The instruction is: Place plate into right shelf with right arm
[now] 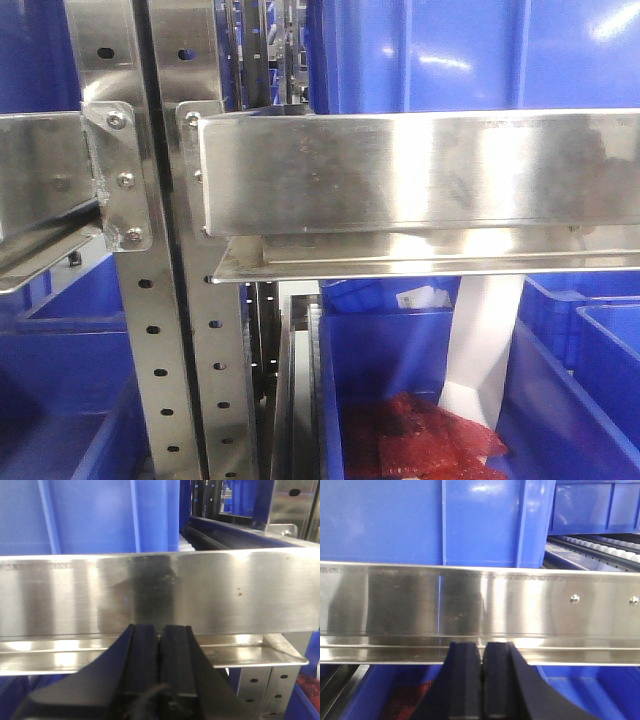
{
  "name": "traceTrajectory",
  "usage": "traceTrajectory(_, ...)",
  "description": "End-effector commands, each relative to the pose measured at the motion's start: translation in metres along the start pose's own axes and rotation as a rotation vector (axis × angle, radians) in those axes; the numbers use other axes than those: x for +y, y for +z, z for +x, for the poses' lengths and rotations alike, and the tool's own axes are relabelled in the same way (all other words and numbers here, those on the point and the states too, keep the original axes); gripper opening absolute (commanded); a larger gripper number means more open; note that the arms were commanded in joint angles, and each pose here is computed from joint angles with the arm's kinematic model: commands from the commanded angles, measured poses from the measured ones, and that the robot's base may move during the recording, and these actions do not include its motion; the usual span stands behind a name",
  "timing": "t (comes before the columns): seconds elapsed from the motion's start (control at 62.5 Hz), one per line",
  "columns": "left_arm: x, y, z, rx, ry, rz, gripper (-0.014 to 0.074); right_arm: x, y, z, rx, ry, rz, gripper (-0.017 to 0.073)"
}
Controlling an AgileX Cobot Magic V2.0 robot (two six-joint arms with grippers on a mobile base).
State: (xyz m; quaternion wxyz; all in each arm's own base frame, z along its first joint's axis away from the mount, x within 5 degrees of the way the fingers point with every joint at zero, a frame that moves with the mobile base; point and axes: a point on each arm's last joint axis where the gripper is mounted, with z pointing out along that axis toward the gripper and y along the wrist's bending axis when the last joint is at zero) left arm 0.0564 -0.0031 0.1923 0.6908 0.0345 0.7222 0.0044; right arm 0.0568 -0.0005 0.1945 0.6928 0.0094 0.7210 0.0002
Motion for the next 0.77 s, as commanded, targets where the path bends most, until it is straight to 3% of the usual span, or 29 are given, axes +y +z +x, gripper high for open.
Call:
traceTrajectory(0.0, 0.0015, -0.0006, -0.0053, -0.084, -0.01, -0.016, -0.0047, -0.0005, -0.002, -0.0116, -0.119, -0.013, 0.009, 0.002)
traceTrajectory(0.752, 0.0015, -0.0006, -0.0053, -0.084, -0.01, -0.016, -0.0047, -0.0005, -0.002, -0.0116, -0.119, -0.013, 0.009, 0.002)
